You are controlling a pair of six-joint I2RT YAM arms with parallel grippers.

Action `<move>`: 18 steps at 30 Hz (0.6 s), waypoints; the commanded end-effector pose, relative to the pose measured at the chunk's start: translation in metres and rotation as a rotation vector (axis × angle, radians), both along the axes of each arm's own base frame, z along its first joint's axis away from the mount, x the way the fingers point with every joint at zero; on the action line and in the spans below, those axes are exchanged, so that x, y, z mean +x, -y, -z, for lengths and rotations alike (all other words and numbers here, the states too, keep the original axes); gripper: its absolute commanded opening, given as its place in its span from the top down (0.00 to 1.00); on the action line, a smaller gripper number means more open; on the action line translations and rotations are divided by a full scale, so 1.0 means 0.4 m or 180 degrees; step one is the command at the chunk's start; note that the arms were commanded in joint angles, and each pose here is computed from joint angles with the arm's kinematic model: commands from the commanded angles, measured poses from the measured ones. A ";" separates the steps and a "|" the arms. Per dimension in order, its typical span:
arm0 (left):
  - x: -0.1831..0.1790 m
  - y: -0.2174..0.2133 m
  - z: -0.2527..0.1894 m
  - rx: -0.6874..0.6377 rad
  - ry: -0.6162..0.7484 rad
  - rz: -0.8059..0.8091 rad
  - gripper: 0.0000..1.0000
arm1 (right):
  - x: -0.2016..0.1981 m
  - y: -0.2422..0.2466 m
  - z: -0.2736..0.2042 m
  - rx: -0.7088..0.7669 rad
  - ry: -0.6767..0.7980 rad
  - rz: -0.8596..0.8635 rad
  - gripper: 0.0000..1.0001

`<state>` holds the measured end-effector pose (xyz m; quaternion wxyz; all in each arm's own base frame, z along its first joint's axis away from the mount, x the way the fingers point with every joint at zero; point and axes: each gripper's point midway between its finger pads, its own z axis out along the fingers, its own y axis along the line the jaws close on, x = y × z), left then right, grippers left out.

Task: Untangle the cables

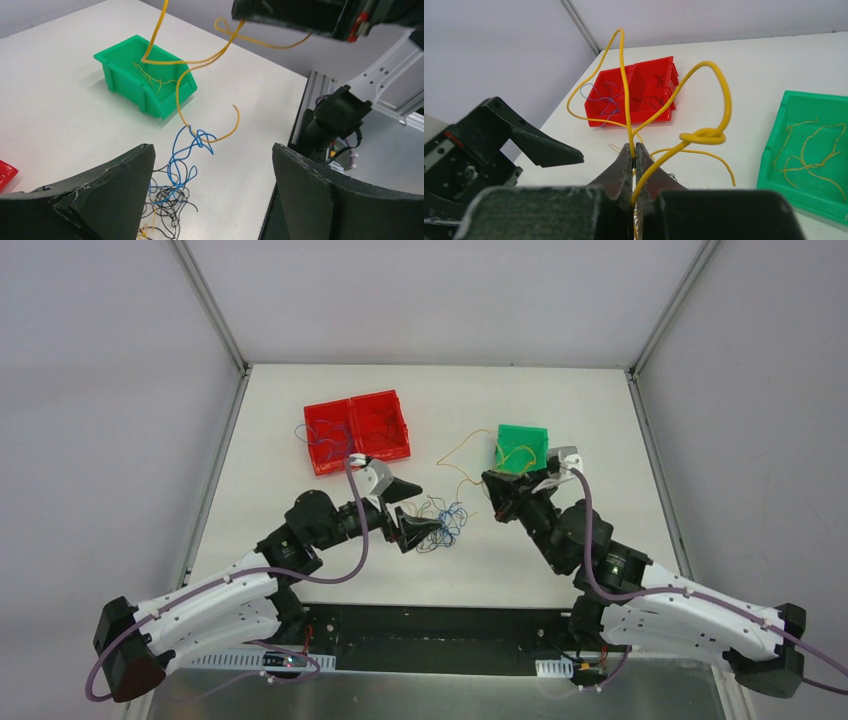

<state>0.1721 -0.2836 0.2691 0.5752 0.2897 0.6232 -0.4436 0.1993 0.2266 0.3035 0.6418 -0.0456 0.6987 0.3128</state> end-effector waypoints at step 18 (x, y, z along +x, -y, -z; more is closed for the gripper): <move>0.102 0.114 0.164 0.0686 0.0261 0.0088 0.23 | 0.004 0.002 -0.198 0.0381 -0.0068 0.0053 1.00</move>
